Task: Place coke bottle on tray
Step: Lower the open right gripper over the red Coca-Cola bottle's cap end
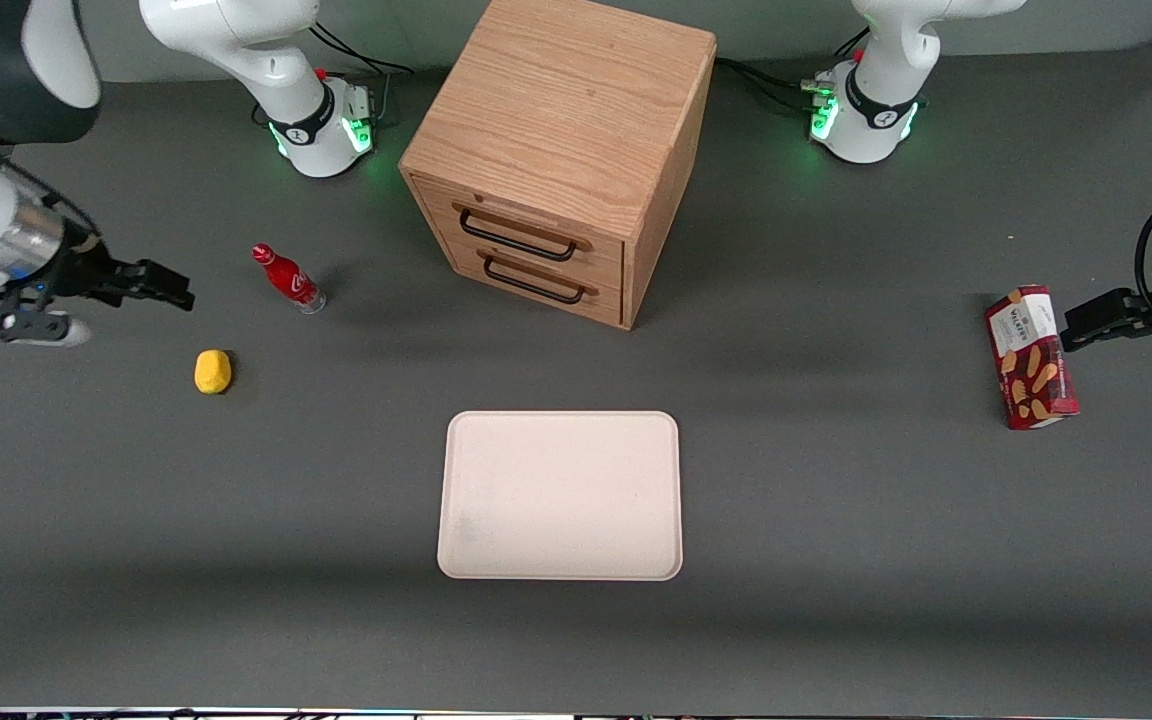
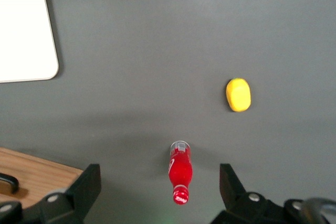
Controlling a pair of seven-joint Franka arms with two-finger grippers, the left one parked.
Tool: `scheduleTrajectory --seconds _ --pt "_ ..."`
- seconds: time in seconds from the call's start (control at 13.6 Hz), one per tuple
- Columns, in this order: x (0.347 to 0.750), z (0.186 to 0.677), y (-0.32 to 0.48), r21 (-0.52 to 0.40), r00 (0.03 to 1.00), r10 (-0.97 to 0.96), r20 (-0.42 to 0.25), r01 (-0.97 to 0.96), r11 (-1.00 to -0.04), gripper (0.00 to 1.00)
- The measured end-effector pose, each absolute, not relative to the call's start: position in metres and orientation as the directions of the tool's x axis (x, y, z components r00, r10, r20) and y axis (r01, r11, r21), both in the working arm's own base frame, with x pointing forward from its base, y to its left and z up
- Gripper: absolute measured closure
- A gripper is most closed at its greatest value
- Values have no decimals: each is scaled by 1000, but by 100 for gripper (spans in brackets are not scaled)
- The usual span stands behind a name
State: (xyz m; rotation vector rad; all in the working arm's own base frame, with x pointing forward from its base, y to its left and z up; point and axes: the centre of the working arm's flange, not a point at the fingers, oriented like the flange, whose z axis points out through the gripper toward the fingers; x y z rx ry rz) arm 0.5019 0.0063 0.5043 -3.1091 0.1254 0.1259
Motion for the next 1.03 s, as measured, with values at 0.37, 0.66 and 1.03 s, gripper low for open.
scheduleTrajectory --seconds 0.37,0.66,1.03 --pt "423 404 11 -46 995 -40 -86 -44 -998 0" --pt "394 359 27 -29 994 6 -111 3 -1000 0" --pt "376 335 27 16 990 47 -134 50 -999 0"
